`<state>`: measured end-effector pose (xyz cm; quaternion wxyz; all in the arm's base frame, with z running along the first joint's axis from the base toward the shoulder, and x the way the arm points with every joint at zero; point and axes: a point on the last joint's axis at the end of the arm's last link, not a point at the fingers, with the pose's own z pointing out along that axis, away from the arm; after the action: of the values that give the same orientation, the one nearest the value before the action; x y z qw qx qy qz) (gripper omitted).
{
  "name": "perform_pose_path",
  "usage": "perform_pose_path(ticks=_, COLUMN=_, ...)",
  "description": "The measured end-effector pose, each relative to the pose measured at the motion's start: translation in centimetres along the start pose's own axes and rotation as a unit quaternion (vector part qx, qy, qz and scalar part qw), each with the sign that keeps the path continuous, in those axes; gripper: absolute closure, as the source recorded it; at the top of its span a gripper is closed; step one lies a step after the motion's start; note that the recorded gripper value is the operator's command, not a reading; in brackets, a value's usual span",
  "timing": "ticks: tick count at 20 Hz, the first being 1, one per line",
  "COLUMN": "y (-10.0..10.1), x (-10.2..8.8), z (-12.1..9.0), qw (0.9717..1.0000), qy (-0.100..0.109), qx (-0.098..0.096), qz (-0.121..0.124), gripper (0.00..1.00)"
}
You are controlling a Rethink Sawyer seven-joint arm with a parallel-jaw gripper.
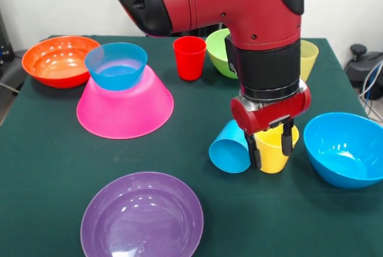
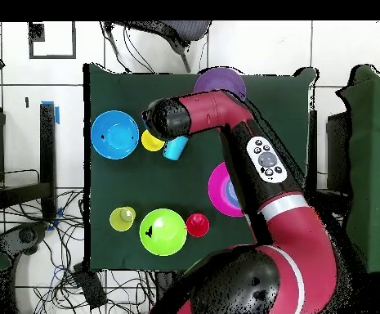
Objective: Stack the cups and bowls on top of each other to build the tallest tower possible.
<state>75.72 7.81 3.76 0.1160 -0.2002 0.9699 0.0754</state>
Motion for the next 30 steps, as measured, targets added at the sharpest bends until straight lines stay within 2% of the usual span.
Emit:
perform_pose_path(ticks=3, y=0.3, x=0.4, z=0.3, qw=0.9998, qy=0.017, qx=-0.011, qz=0.007, gripper=0.00)
perform_pose_path(ticks=6, y=0.9, x=1.1, z=0.9, qw=0.9980, qy=0.053, qx=-0.030, qz=0.018, gripper=0.00)
perform_pose_path(ticks=9, y=1.5, x=1.7, z=1.5, qw=0.9946, qy=0.090, qx=-0.046, qz=0.024, gripper=0.00)
perform_pose_path(ticks=10, y=1.9, x=2.0, z=1.9, qw=0.9922, qy=0.109, qx=-0.054, qz=0.027, gripper=0.00)
perform_pose_path(ticks=15, y=3.3, x=2.9, z=3.7, qw=0.9835, qy=0.160, qx=-0.079, qz=0.032, gripper=0.00)
perform_pose_path(ticks=18, y=3.6, x=3.2, z=4.5, qw=0.9818, qy=0.167, qx=-0.084, qz=0.034, gripper=0.00)
perform_pose_path(ticks=22, y=3.6, x=3.4, z=5.3, qw=0.9810, qy=0.168, qx=-0.088, qz=0.038, gripper=0.00)
perform_pose_path(ticks=30, y=3.2, x=3.0, z=5.7, qw=0.9818, qy=0.164, qx=-0.086, qz=0.043, gripper=0.00)
